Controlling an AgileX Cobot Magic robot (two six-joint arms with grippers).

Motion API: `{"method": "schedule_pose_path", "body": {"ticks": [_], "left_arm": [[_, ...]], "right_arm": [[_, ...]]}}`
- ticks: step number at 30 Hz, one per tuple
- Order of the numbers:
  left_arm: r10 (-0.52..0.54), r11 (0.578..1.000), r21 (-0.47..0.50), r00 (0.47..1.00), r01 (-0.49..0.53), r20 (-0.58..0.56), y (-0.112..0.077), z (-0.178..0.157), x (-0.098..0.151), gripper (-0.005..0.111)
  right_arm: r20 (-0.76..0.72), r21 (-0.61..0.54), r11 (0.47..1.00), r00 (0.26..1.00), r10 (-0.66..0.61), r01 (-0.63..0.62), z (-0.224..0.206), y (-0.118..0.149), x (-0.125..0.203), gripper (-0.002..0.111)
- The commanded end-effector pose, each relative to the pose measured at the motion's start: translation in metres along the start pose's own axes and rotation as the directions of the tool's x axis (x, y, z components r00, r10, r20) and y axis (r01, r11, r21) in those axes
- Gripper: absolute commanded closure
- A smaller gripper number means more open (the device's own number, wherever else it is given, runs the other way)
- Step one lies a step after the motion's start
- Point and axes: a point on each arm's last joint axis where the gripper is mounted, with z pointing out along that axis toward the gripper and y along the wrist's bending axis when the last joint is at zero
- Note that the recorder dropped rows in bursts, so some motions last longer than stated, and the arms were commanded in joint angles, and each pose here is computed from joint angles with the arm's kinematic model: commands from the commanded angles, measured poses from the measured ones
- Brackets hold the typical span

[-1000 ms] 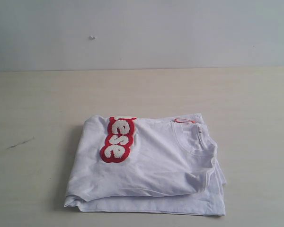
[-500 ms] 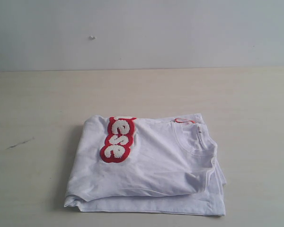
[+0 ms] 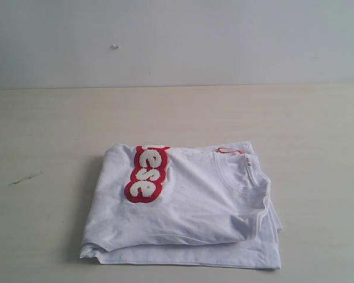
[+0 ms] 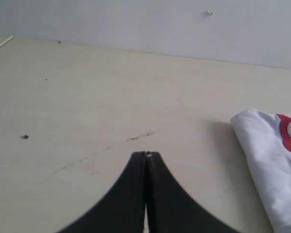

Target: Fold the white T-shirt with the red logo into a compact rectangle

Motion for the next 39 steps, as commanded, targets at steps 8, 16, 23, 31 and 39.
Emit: {"method": "schedule_pose_path", "body": {"ticks": [8, 16, 23, 31, 39], "left_arm": [[-0.013, 1.0, 0.0, 1.0, 0.013, 0.003, 0.0, 0.0, 0.001, 0.107], [-0.013, 1.0, 0.0, 1.0, 0.013, 0.003, 0.0, 0.0, 0.001, 0.107], [-0.013, 1.0, 0.0, 1.0, 0.013, 0.003, 0.0, 0.0, 0.001, 0.107], [-0.013, 1.0, 0.0, 1.0, 0.013, 0.003, 0.0, 0.0, 0.001, 0.107], [-0.011, 1.0, -0.001, 1.0, 0.011, 0.003, 0.0, 0.0, 0.001, 0.107]], "right_arm": [[-0.002, -0.001, 1.0, 1.0, 0.0, 0.0, 0.0, 0.0, 0.001, 0.108], [-0.002, -0.001, 1.0, 1.0, 0.0, 0.0, 0.0, 0.0, 0.001, 0.108], [-0.002, -0.001, 1.0, 1.0, 0.0, 0.0, 0.0, 0.0, 0.001, 0.108], [0.021, 0.005, 0.998, 0.997, -0.07, 0.07, 0.0, 0.0, -0.001, 0.108], [0.246, 0.246, 0.95, 0.935, -0.255, 0.194, 0.008, -0.012, 0.022, 0.108]]}}
